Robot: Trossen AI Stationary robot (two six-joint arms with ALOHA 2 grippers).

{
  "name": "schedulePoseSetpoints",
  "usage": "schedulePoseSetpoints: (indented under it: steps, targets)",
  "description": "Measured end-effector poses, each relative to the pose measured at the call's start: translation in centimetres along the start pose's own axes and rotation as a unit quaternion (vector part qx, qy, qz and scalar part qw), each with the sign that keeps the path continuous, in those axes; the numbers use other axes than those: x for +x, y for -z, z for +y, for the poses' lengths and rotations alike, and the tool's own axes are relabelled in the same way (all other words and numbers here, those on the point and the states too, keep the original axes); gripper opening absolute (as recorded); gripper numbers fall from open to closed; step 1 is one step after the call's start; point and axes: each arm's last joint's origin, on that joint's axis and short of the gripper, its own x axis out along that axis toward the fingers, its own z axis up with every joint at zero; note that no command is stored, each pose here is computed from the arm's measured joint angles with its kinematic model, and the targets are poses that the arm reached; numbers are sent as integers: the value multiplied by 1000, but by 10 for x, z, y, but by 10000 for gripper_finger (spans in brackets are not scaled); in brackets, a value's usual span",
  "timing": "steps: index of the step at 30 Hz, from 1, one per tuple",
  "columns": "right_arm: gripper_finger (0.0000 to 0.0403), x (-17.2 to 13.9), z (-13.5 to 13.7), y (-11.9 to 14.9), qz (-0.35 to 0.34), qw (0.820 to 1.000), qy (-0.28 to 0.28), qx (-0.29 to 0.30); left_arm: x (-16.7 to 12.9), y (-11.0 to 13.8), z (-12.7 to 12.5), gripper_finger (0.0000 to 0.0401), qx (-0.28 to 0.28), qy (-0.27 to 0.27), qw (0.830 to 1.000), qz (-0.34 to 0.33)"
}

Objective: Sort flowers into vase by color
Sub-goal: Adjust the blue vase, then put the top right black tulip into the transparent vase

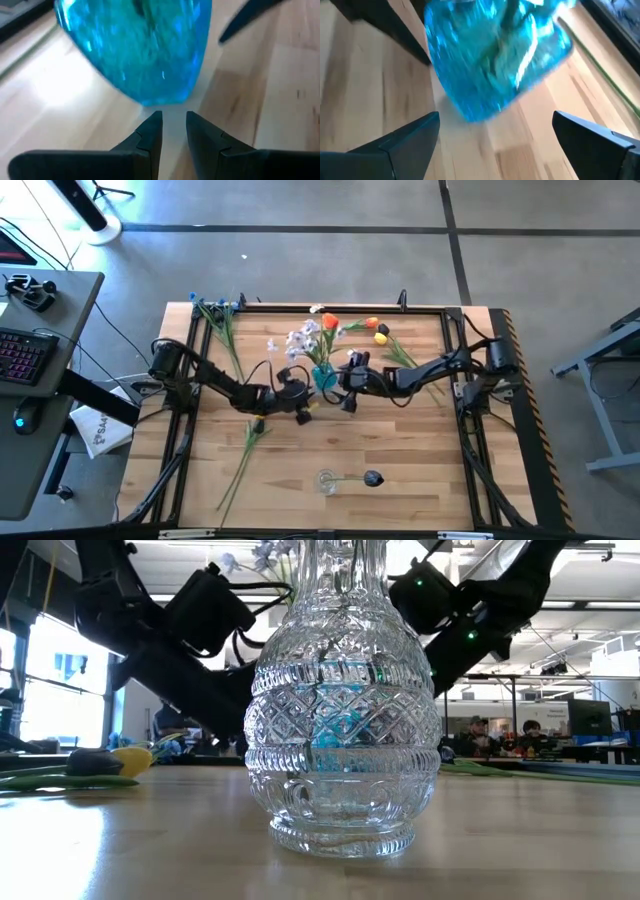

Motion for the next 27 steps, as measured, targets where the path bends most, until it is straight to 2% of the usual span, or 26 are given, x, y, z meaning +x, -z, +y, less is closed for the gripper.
schedulePoseSetpoints:
  steps: [8,22,27]
  targets:
    - [381,-25,-7,4,75,997,28,-7,-9,12,-9,76,-11,-27,999,28]
    - [314,-101,-32,16,220,975,38,12,-18,16,-19,76,-8,-26,999,26]
    - [302,-102,-37,40,230,973,20,25,-28,13,-21,76,-4,-19,999,32]
